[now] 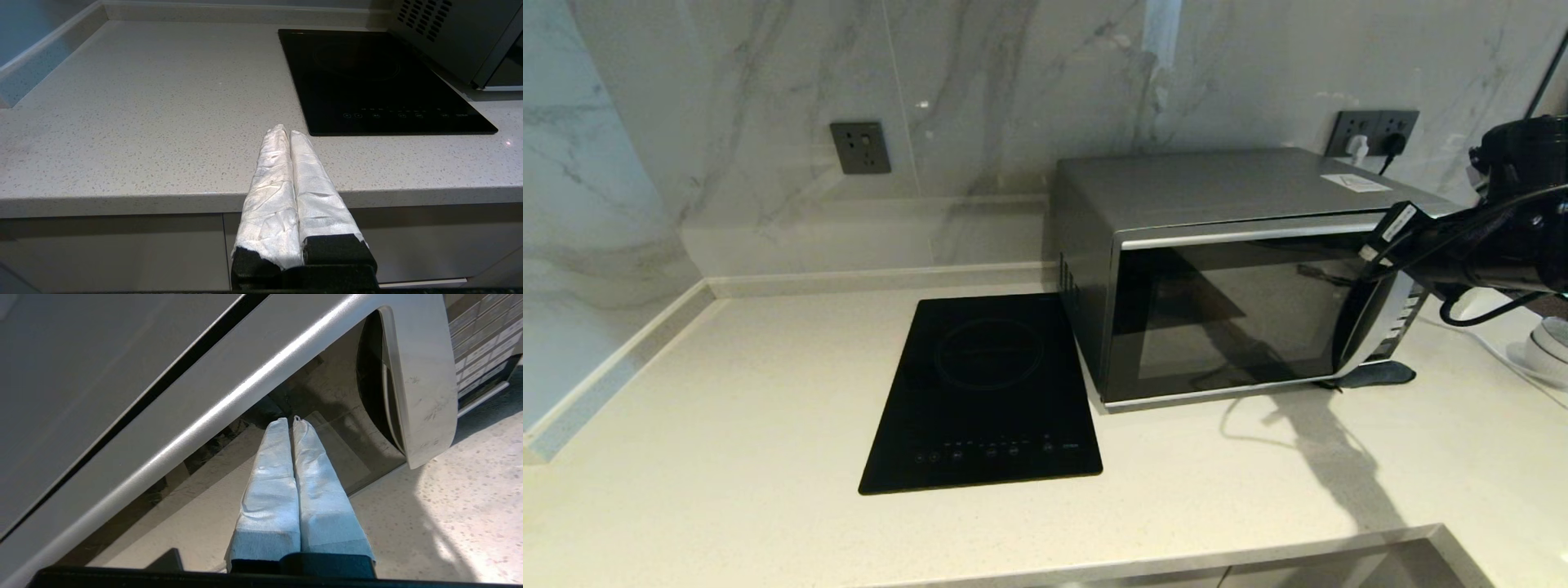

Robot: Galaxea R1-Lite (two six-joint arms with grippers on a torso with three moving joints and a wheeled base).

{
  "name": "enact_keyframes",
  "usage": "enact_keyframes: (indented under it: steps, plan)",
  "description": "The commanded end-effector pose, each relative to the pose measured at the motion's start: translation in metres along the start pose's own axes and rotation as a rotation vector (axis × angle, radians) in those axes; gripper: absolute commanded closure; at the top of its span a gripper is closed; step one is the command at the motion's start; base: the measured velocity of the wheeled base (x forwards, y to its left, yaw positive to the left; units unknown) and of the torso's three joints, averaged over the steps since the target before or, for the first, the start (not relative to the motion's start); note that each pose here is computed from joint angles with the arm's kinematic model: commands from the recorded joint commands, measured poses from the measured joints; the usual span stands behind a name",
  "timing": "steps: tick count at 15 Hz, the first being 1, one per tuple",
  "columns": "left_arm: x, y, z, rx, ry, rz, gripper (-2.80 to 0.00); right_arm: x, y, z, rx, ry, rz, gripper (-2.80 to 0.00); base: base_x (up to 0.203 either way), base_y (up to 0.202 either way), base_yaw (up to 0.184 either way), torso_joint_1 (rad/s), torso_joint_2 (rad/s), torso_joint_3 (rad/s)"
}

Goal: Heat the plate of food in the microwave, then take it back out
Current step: Close the microwave oven, then open the microwave oven

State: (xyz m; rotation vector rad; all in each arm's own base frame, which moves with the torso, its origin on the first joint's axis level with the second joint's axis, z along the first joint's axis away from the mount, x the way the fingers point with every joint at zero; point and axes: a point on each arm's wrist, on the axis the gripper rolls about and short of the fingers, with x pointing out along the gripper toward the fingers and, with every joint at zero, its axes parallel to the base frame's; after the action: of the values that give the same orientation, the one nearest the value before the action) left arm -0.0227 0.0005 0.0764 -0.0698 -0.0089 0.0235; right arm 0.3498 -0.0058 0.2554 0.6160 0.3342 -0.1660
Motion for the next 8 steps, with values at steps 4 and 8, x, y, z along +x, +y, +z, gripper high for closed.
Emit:
enact_keyframes:
  steps: [4,8]
  plan:
    - [0.0001,0.0,0.0,-0.001,0.0,0.001,0.0,0.0046,0.0021,-0.0024,0.012,0.009,0.009,0.0,0.0,0.0,0.0,0.0,0.0,0.0]
    - [0.0001,0.0,0.0,-0.001,0.0,0.001,0.0,-0.002,0.0026,0.0008,0.032,-0.005,0.012,0.0,0.0,0.0,0.0,0.0,0.0,0.0]
